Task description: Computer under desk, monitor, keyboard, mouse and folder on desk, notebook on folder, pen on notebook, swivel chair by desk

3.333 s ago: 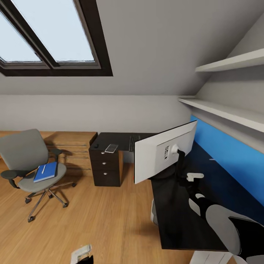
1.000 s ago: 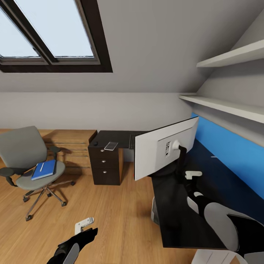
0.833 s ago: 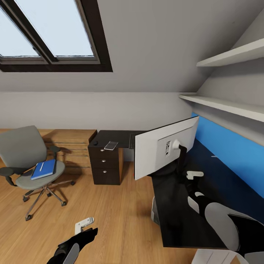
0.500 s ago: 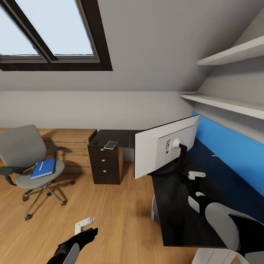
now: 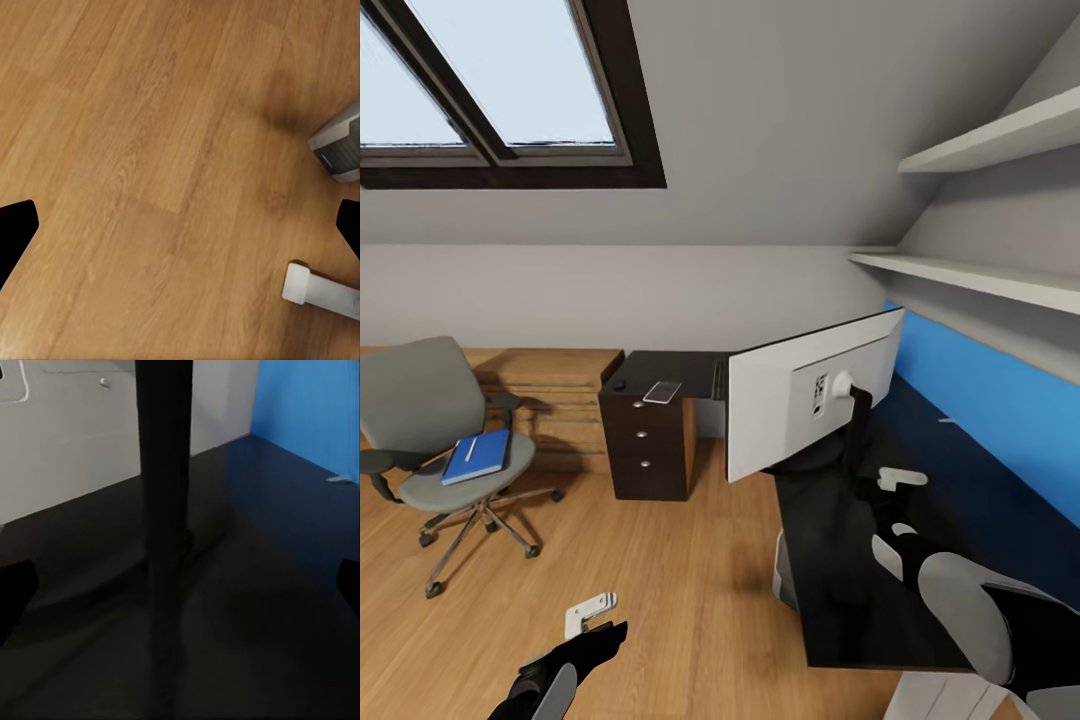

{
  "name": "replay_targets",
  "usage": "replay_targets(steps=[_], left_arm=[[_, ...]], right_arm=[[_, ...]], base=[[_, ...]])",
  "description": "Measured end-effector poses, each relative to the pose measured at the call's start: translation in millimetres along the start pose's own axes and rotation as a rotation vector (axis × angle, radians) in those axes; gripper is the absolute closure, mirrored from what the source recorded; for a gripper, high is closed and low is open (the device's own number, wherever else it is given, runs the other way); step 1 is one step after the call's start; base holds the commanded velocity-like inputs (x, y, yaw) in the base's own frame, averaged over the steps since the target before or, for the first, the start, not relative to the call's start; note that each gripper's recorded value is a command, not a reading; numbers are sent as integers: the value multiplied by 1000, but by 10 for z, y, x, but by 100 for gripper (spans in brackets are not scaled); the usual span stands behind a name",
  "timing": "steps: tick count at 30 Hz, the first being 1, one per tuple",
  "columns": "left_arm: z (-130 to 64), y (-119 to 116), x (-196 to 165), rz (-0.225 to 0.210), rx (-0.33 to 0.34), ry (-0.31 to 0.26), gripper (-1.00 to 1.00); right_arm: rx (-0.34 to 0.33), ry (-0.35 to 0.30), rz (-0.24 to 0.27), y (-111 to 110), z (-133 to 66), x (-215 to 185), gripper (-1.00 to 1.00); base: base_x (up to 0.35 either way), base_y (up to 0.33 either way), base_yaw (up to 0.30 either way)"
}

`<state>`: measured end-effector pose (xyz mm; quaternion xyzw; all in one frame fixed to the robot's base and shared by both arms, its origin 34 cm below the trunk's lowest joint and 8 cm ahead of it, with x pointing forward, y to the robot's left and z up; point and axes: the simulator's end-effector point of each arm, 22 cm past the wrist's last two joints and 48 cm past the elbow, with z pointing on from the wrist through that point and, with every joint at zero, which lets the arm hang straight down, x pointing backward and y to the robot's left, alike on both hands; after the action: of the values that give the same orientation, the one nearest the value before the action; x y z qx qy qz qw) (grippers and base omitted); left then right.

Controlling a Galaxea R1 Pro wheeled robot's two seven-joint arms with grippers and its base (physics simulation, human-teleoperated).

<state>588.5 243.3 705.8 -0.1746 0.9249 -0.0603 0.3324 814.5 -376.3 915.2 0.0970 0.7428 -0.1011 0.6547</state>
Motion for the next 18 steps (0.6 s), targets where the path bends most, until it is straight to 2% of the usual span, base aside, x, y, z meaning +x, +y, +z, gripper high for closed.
replay_targets(steps=[7,11,18], left_arm=[[59,14,45,-1,1,1,-100],[60,15,47,-1,0,2,-100],[59,15,47,-1,1,2,-100]], right_arm=[[10,-9,0,12,6,53,-100],[-8,-12,7,163,-15,52,-100],[-13,-14,11,216,-23,47,-100]], base=[[0,0,0],[0,0,0],[0,0,0]])
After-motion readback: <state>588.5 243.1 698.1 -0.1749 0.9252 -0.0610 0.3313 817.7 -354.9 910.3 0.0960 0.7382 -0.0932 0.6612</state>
